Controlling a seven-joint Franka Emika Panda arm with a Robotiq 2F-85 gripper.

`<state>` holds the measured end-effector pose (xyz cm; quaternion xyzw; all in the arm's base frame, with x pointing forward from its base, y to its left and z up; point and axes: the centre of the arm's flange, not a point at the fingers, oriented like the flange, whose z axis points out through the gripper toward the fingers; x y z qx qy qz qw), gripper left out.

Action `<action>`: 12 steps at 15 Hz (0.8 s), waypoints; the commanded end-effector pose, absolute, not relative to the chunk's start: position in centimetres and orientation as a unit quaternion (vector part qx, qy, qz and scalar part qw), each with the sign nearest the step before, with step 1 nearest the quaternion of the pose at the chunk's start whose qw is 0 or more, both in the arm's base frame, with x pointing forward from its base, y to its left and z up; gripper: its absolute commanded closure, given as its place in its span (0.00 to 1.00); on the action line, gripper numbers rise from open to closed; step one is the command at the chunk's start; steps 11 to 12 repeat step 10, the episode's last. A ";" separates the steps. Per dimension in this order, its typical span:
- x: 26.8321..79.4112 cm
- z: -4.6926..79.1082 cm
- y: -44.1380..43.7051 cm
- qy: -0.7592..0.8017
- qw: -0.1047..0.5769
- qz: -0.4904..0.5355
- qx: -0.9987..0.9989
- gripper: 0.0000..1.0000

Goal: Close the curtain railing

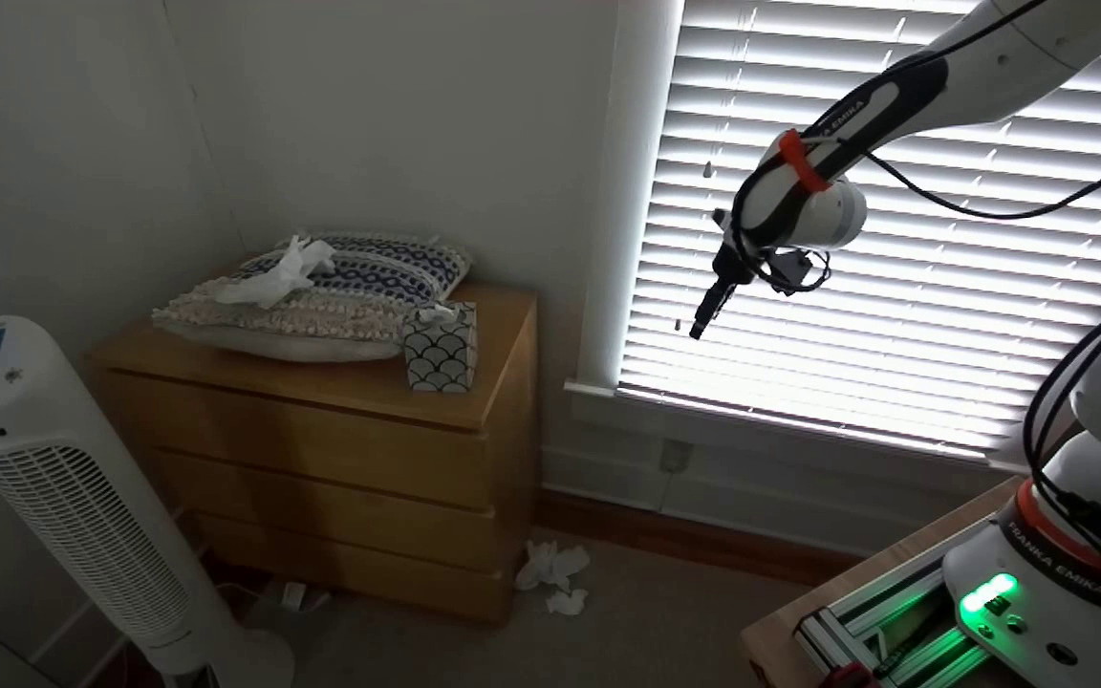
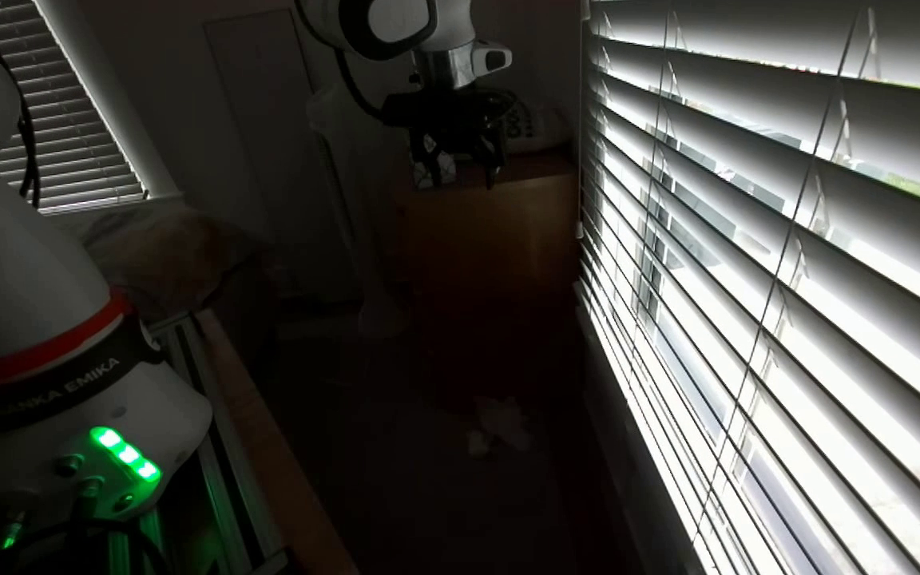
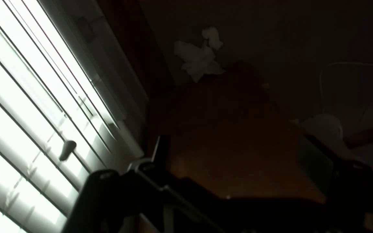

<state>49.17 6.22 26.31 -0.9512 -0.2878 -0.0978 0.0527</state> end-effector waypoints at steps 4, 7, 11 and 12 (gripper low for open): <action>48.9 28.7 8.9 -0.370 0.081 -0.139 -0.915 0.00; 49.2 29.7 9.5 -0.396 0.087 -0.152 -0.902 0.00; 49.2 29.7 9.3 -0.398 0.087 -0.151 -0.901 0.00; 49.2 29.7 9.3 -0.398 0.087 -0.151 -0.901 0.00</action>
